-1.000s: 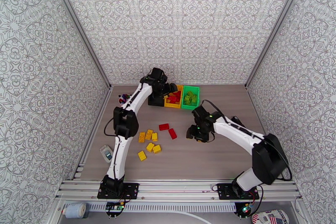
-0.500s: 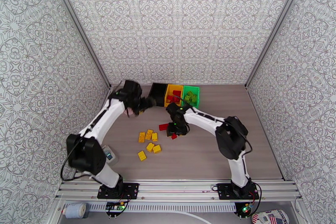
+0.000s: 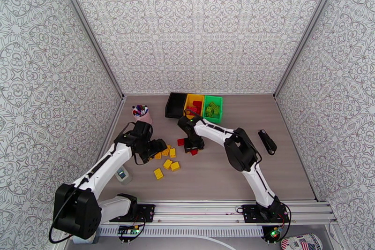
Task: Sort the legos into containers by color
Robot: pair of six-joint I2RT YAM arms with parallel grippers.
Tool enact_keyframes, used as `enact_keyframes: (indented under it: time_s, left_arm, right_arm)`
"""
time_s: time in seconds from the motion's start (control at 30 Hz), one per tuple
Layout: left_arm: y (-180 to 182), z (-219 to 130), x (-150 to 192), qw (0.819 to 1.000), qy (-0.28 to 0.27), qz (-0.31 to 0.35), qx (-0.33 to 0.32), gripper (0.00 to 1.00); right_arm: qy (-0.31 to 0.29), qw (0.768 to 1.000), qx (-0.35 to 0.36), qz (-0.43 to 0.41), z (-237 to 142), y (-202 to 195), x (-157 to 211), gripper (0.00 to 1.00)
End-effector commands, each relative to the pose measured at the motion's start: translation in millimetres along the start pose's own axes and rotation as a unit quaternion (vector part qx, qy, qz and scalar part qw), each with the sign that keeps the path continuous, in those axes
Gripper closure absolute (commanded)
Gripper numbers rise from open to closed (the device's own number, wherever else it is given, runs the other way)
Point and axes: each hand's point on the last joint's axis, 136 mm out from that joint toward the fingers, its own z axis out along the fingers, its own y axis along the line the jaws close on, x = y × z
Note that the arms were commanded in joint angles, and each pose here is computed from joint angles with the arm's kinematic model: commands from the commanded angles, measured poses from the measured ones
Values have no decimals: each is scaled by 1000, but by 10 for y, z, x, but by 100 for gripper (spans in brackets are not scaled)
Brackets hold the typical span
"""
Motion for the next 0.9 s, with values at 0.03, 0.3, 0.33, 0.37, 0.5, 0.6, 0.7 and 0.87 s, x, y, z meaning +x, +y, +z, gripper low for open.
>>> enact_keyframes:
  time_s: [0.03,0.3,0.33,0.37,0.5,0.6,0.7,0.87]
  left_arm:
    - [-65,14,-11,1000,-6,0,11,22]
    - [-354,49,-53,998,13,30,55,14]
    - [-417,53,-81,997,14,36,63,14]
    - [-483,46,-112,997,12,43,69,13]
    - [-774,32,-276,994,-4,66,90,13]
    - [-979,16,-424,991,-22,71,110,13]
    - [-1200,-39,-569,986,-41,73,141,12]
    - [-1542,-51,-699,977,-40,81,191,13]
  right_arm:
    - [-8,1000,18,-5,-28,-12,-41,56]
    - [-39,999,-1,13,-218,6,-109,68]
    - [-46,999,-9,16,-270,10,-126,68]
    - [-53,998,-18,18,-320,28,-144,68]
    - [-77,993,-77,37,-562,103,-238,69]
    - [-97,986,-121,64,-739,85,-361,69]
    - [-120,977,-155,86,-923,27,-515,67]
    - [-143,955,-230,125,-1146,-14,-824,66]
